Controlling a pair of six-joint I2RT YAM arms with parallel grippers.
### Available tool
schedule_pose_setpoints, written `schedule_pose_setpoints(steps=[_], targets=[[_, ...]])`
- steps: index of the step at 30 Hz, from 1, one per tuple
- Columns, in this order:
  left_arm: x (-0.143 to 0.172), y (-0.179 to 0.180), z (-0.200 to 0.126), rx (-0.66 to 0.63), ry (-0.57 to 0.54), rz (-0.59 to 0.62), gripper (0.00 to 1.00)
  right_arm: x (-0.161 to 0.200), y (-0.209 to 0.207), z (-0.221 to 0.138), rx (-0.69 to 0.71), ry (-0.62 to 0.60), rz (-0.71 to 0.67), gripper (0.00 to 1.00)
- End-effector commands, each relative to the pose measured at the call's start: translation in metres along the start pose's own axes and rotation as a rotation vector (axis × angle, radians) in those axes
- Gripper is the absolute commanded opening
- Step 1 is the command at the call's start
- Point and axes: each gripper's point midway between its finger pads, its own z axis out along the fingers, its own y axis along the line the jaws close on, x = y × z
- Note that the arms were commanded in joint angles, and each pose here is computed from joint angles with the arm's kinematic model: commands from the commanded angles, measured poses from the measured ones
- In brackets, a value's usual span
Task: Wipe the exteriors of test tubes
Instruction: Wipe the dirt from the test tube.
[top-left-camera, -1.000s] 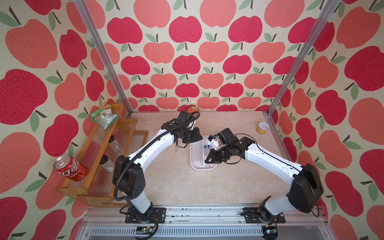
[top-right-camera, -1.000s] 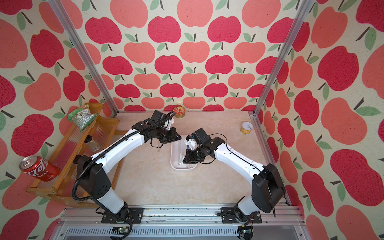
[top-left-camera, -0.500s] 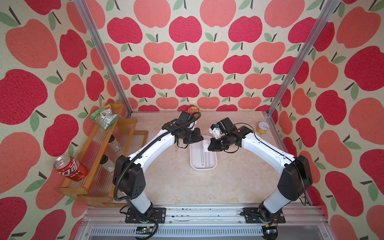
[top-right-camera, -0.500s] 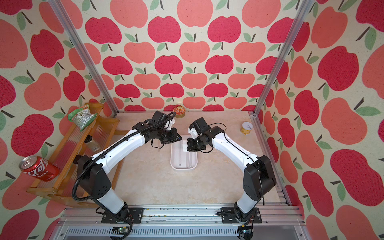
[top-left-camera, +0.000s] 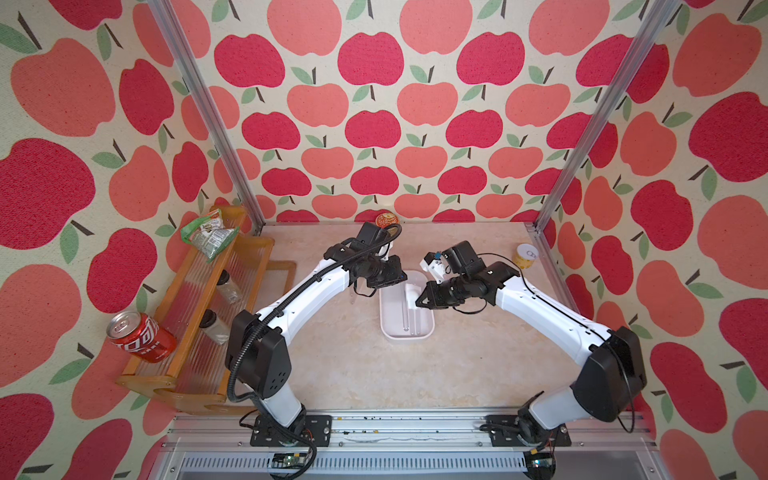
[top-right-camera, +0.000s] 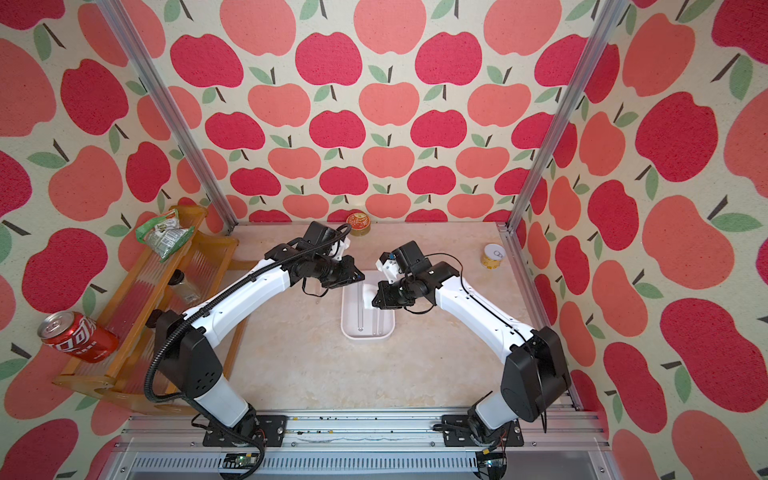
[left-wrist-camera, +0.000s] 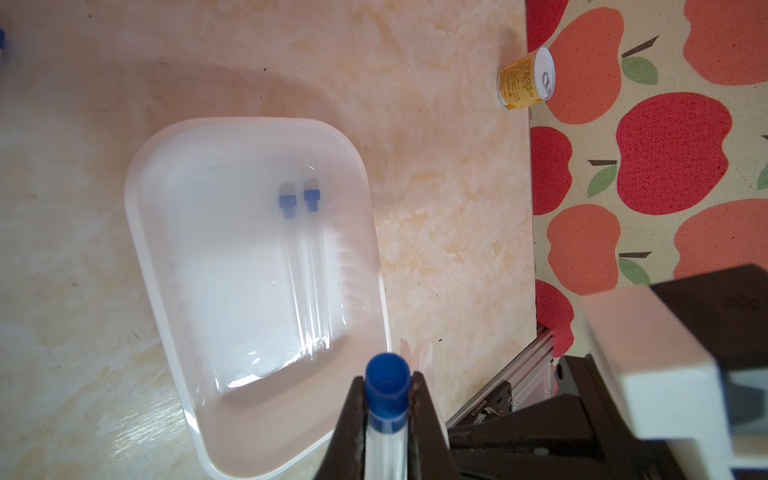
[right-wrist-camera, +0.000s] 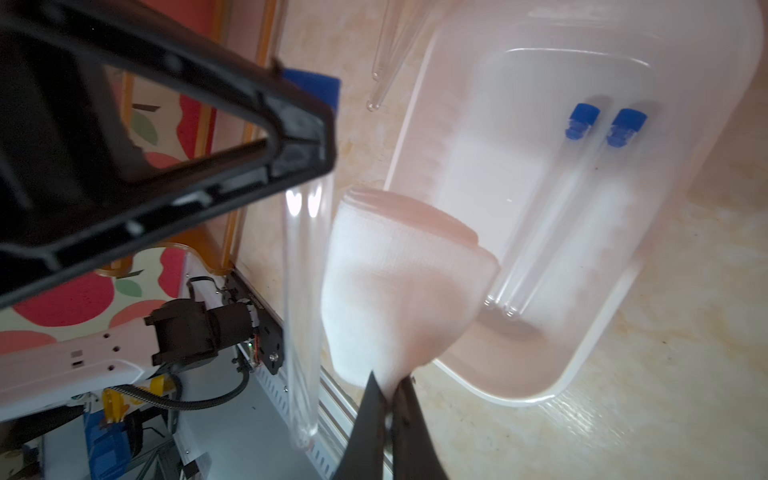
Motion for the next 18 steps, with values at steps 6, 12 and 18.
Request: schedule_pose_setpoints(steps=[6, 12, 18], targets=[[0.004, -0.009, -0.003, 0.031, -0.002, 0.011, 0.12, -0.010, 0.016, -0.005, -0.087, -0.007, 0.017, 0.00], [0.009, -0.009, 0.001, 0.031, 0.011, 0.011, 0.12, -0.014, 0.024, -0.009, -0.140, -0.040, 0.017, 0.00], [0.015, -0.014, 0.004, 0.033, 0.022, 0.020, 0.12, -0.020, 0.021, -0.011, -0.143, -0.055, 0.030, 0.00]])
